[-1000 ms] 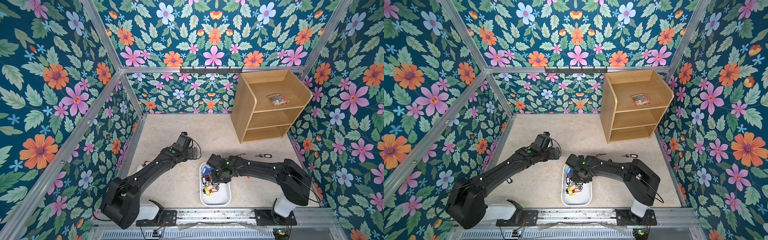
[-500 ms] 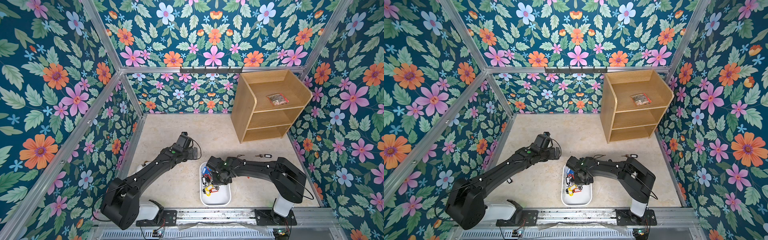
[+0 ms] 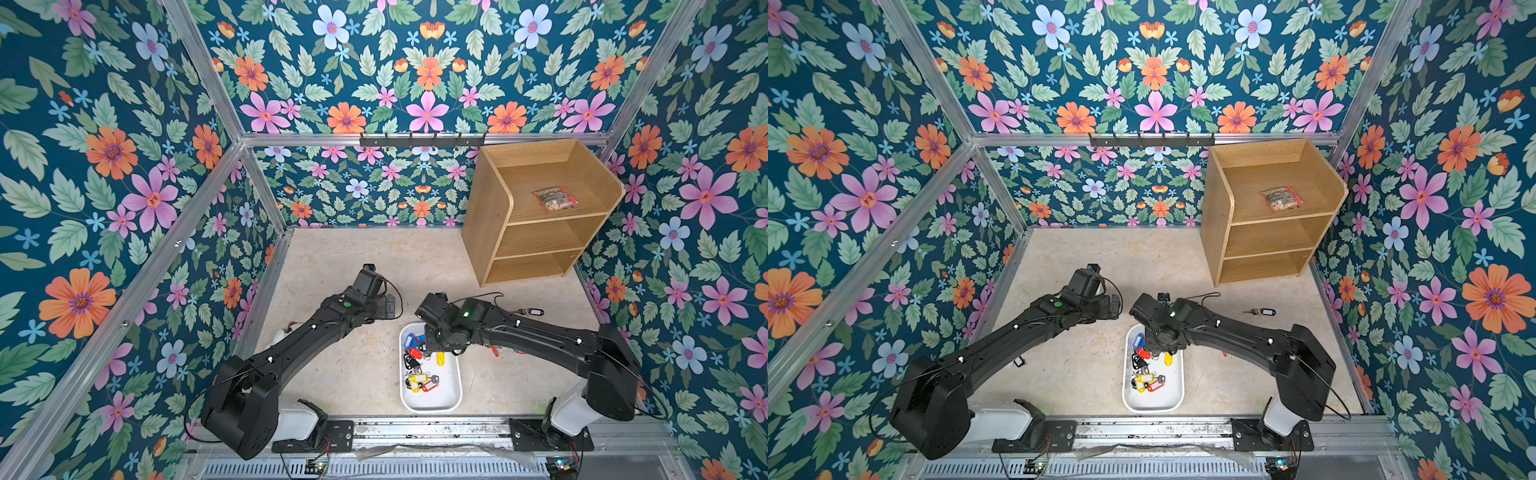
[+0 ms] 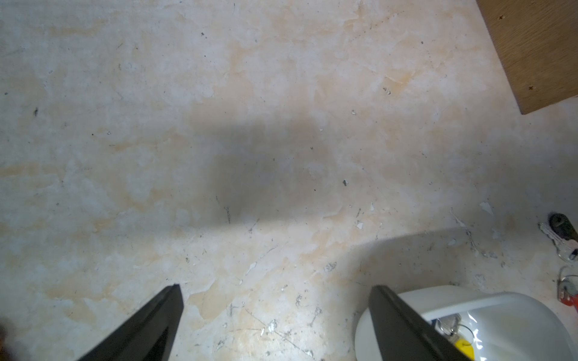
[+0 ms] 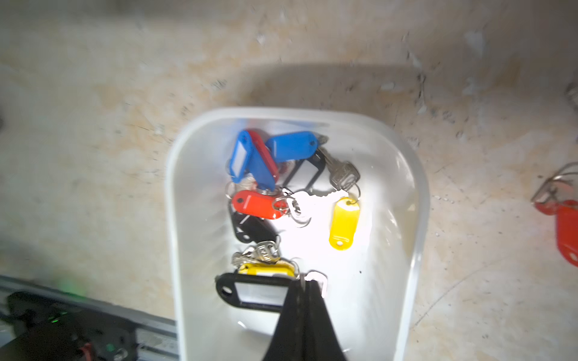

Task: Take the keys out of the storage box
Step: Place the key at the center of the board.

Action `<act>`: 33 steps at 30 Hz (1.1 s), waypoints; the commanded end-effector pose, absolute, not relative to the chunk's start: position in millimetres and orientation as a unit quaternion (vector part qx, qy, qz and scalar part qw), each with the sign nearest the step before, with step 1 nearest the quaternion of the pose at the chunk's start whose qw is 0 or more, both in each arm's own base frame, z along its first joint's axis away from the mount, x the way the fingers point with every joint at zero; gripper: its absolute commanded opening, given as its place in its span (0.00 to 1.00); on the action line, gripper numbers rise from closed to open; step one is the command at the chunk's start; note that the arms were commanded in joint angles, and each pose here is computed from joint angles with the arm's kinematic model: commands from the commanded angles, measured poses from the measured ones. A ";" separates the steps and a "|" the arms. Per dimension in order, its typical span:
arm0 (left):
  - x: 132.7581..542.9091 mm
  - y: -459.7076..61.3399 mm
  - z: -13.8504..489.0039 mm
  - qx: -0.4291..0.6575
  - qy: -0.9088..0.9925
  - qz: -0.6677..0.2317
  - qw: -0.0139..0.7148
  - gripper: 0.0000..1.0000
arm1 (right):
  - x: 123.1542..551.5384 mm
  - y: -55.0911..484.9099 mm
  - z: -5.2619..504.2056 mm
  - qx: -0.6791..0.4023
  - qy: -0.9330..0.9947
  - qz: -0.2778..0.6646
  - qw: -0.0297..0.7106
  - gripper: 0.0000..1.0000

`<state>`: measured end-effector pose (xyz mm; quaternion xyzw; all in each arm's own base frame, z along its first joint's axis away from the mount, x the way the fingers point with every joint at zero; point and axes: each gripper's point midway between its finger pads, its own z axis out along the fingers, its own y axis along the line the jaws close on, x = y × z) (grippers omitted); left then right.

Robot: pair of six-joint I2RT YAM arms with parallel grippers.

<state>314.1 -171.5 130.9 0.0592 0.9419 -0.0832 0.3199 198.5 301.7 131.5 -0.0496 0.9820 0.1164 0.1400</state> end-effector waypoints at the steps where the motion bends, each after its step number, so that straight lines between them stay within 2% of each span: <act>1: 315.5 -171.6 135.4 0.057 0.940 -0.083 0.327 0.99 | 205.6 278.1 147.2 -0.048 0.983 0.083 0.157 0.00; 5: 315.5 -171.0 135.5 0.056 0.940 -0.082 0.327 0.99 | 229.0 241.1 152.6 -0.017 0.983 0.064 0.173 0.00; 9: 315.4 -172.1 135.5 0.058 0.940 -0.084 0.327 0.99 | 269.5 185.5 143.8 0.039 0.980 0.054 0.188 0.00; 15: 315.7 -172.9 135.6 0.059 0.939 -0.084 0.327 0.99 | 318.2 117.6 91.1 0.105 0.980 0.034 0.163 0.00; 21: 315.4 -172.8 133.5 0.059 0.941 -0.082 0.324 0.99 | 349.4 112.6 40.5 0.089 0.988 -0.005 0.128 0.00; 26: 315.4 -172.8 133.3 0.059 0.941 -0.082 0.324 0.99 | 365.5 114.0 29.6 0.088 0.988 -0.018 0.127 0.00; 29: 315.5 -173.2 133.5 0.060 0.941 -0.083 0.324 0.99 | 368.2 117.0 40.4 0.091 0.985 -0.003 0.144 0.16; 30: 315.5 -173.8 133.1 0.060 0.941 -0.084 0.323 0.99 | 368.0 118.2 45.2 0.092 0.984 0.003 0.150 0.29; 33: 315.9 -174.9 132.6 0.061 0.941 -0.087 0.321 0.99 | 366.5 119.8 62.1 0.086 0.982 0.018 0.168 0.53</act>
